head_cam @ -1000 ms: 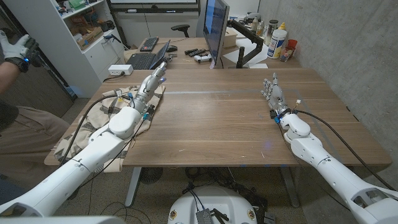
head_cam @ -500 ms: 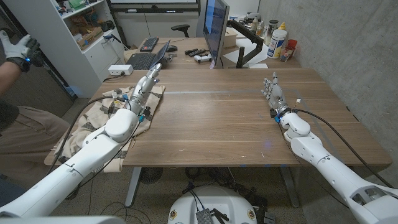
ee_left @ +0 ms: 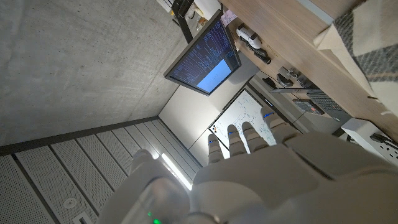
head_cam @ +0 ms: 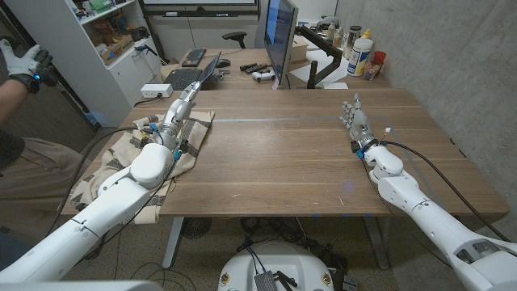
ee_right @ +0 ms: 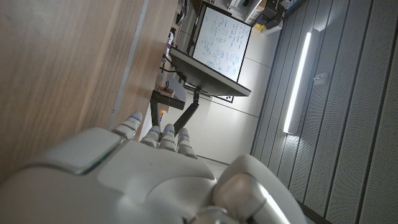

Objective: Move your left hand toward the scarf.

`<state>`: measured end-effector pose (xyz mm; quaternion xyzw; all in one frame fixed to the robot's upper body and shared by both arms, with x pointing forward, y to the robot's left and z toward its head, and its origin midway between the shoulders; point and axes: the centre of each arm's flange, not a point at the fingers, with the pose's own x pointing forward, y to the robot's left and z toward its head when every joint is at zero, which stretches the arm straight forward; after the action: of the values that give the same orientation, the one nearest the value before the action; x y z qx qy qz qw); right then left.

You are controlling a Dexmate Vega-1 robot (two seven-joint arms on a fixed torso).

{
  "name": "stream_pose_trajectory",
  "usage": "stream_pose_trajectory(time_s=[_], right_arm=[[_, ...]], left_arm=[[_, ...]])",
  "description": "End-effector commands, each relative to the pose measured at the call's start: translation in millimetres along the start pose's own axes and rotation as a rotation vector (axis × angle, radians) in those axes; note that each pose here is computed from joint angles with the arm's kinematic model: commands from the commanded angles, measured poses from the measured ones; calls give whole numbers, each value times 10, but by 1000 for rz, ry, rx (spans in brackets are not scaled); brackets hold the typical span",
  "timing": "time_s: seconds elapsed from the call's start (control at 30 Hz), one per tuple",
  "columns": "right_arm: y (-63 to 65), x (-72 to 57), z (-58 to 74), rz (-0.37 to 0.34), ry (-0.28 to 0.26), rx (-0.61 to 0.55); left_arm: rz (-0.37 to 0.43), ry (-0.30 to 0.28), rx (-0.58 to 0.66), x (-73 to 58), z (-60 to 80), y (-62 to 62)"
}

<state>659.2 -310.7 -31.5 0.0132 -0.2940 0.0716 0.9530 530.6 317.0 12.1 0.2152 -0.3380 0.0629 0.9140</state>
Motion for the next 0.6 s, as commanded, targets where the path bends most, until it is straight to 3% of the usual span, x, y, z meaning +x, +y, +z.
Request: stream_pose_trajectory(time_s=[0.03,0.6], right_arm=[[1,28,-5,2,3,-2],[48,61,4,7,4,-10]], left_arm=[[67,40,77,-120,-3,141],[153,103,226,-293,-13,295]])
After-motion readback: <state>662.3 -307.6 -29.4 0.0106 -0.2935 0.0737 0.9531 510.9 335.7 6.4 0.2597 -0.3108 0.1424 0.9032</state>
